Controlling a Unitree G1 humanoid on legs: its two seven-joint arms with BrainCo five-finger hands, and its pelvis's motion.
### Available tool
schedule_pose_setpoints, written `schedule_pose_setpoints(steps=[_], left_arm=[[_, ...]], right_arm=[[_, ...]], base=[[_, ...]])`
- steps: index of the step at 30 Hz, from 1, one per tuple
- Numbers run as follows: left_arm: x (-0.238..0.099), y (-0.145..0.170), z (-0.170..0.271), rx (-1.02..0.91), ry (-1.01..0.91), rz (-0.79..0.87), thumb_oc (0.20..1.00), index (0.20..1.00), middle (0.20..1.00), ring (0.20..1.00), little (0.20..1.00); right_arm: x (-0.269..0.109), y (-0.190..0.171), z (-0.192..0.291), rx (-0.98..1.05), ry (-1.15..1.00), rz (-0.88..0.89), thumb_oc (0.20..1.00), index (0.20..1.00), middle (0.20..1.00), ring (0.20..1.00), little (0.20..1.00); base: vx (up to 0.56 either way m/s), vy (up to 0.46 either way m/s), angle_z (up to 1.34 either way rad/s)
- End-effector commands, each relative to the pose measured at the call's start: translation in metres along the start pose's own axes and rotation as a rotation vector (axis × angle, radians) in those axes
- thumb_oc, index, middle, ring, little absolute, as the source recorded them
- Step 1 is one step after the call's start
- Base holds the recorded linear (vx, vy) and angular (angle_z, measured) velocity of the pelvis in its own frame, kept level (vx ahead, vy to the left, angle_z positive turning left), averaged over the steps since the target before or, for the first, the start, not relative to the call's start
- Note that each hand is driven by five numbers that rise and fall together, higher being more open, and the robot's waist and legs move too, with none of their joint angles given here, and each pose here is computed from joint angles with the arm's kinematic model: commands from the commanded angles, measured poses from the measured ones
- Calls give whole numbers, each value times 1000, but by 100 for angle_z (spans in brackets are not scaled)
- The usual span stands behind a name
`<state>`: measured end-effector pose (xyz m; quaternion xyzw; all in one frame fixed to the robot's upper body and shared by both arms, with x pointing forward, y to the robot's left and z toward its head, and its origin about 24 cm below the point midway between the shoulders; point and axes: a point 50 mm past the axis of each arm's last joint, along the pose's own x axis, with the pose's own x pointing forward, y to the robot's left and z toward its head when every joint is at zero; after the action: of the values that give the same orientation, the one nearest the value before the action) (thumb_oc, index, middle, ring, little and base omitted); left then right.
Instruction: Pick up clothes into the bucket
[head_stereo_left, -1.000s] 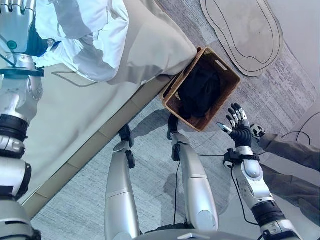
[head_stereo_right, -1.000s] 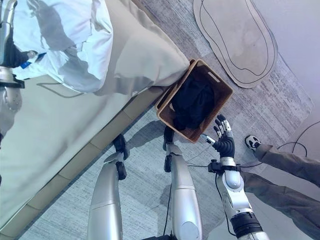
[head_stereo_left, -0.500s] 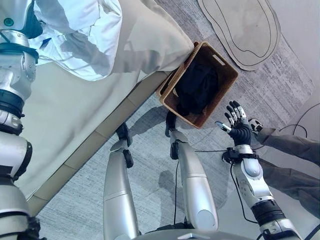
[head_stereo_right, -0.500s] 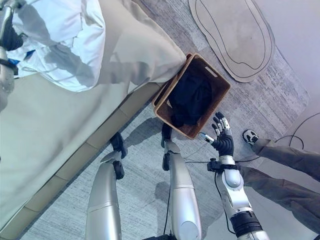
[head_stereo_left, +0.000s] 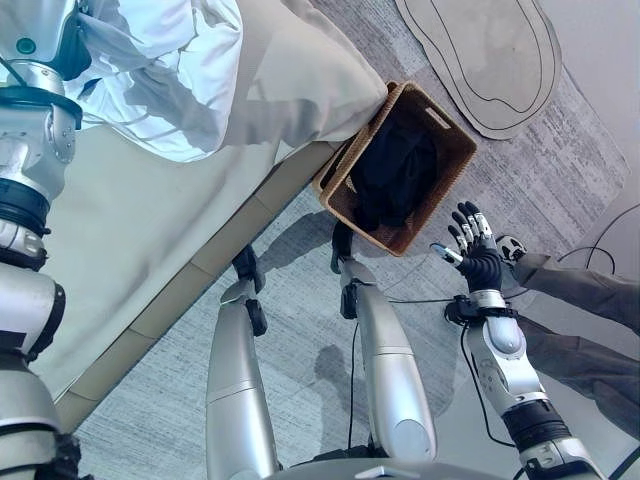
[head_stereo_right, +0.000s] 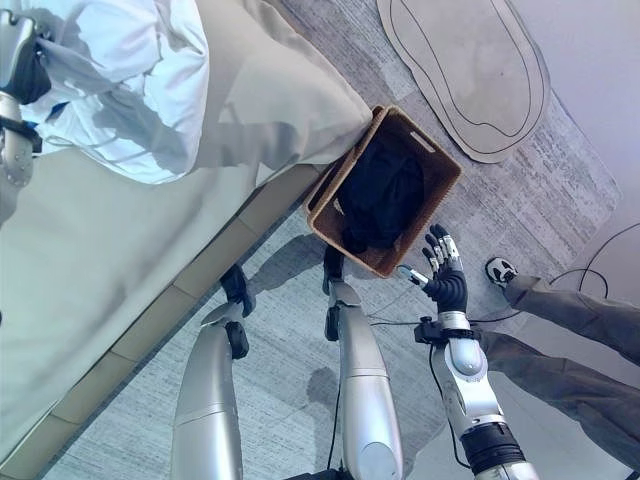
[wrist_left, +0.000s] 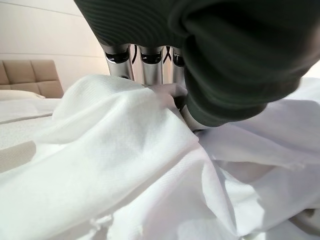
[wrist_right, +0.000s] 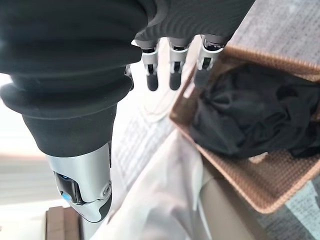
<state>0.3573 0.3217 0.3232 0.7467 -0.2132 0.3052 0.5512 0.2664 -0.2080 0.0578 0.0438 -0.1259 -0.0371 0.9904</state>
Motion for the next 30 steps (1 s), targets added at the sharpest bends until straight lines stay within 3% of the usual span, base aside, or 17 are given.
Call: schedule_pose_setpoints(steps=[1, 7, 9, 18, 30], left_arm=[[-11, -7, -3, -43, 11, 4, 200, 200, 200, 200, 200], [-17, -11, 11, -154, -13, 30, 200, 200, 200, 200, 200], [-37, -11, 35, -318, -83, 94, 200, 200, 200, 200, 200], [-90, -15, 81, -651, -158, 150, 200, 200, 200, 200, 200], [-125, 1, 128, -1036, -215, 191, 200, 200, 200, 200, 200]], right_arm=[[-11, -10, 6, -2, -33, -11, 1000, 1000, 1000, 1000, 1000], [-12, -11, 3, -6, -20, -15, 1000, 1000, 1000, 1000, 1000], [-13, -13, 1, -4, -11, -41, 1000, 1000, 1000, 1000, 1000], [-12, -17, 0, -14, -6, -76, 1000, 1000, 1000, 1000, 1000], [-17, -15, -11, 0, 47, -95, 1000, 1000, 1000, 1000, 1000]], base=[[0, 0, 0], [0, 0, 0], [-38, -4, 0], [-14, -18, 7], [11, -33, 7]])
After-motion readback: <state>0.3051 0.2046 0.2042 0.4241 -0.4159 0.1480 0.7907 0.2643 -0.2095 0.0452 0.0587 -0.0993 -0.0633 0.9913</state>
